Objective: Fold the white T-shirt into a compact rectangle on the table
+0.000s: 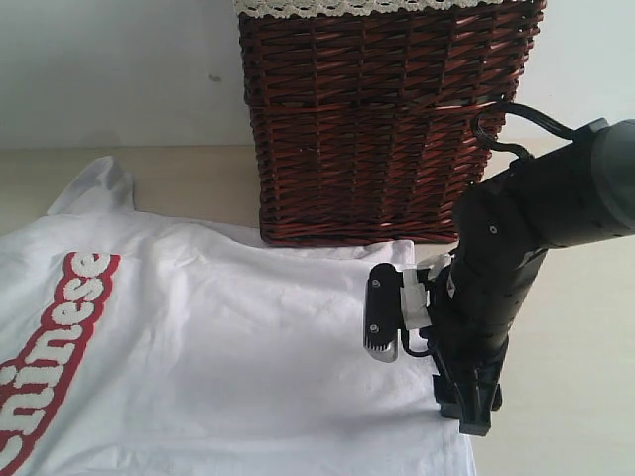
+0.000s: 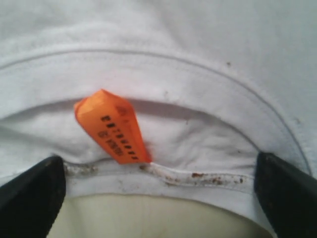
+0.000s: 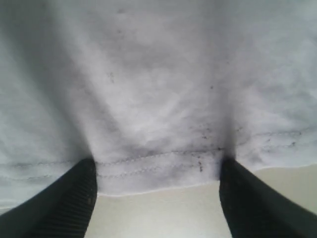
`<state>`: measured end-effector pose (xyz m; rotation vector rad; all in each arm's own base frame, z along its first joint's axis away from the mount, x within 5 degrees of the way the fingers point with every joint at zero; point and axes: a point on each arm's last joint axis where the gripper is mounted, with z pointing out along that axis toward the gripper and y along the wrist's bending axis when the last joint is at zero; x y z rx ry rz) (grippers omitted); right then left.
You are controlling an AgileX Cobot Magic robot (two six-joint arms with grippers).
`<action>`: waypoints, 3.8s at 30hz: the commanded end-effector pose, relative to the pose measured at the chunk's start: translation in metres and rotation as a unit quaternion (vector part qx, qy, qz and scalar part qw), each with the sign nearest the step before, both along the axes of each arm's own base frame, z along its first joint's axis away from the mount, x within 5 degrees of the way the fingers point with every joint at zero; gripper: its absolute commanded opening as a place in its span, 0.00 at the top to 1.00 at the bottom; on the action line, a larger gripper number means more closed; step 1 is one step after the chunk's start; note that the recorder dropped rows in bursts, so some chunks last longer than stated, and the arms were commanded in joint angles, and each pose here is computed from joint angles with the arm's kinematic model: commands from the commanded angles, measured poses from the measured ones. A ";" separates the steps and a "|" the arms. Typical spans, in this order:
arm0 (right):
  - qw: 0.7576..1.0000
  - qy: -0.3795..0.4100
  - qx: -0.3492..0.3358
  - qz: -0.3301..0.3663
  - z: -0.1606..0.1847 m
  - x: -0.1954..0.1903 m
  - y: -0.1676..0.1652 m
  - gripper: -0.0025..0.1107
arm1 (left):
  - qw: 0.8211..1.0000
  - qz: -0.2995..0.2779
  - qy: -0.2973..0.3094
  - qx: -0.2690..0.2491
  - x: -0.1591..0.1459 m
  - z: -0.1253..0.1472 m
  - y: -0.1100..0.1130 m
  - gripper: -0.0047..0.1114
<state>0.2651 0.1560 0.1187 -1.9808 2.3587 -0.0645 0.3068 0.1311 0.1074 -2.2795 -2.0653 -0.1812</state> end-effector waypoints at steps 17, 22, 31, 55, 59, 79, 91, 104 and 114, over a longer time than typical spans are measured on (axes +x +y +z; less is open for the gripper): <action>1.000 0.012 -0.012 -0.001 -0.018 0.010 0.003 0.40 | 1.000 -0.001 -0.001 -0.007 -0.001 -0.017 0.001 0.06; 1.000 0.022 -0.015 -0.007 -0.024 0.010 0.003 0.42 | 1.000 -0.001 -0.001 -0.007 -0.001 -0.017 0.001 0.06; 0.999 0.023 -0.019 -0.009 -0.026 0.010 0.003 0.76 | 1.000 -0.001 0.000 -0.008 -0.001 -0.017 0.001 0.06; 0.999 0.009 -0.037 0.013 -0.026 0.012 0.000 0.98 | 1.000 0.003 0.006 -0.009 -0.002 -0.017 0.001 0.06; 0.999 0.009 -0.037 0.013 -0.026 0.012 0.000 0.98 | 1.000 0.005 0.005 -0.011 -0.002 -0.017 0.001 0.06; 0.999 0.009 -0.037 0.013 -0.026 0.012 0.000 0.98 | 0.999 0.033 0.024 -0.018 -0.006 -0.017 -0.001 0.96; 0.999 0.009 -0.037 0.013 -0.026 0.012 0.000 0.98 | 0.993 0.104 0.011 -0.049 -0.004 -0.018 -0.006 0.96; 0.998 -0.054 -0.028 0.021 0.048 0.009 -0.009 0.98 | 0.980 0.150 -0.117 -0.050 0.009 0.061 -0.027 0.96; 0.990 -0.136 -0.018 -0.023 0.144 -0.030 -0.040 0.98 | 0.933 0.203 -0.280 -0.099 -0.028 0.176 -0.051 0.96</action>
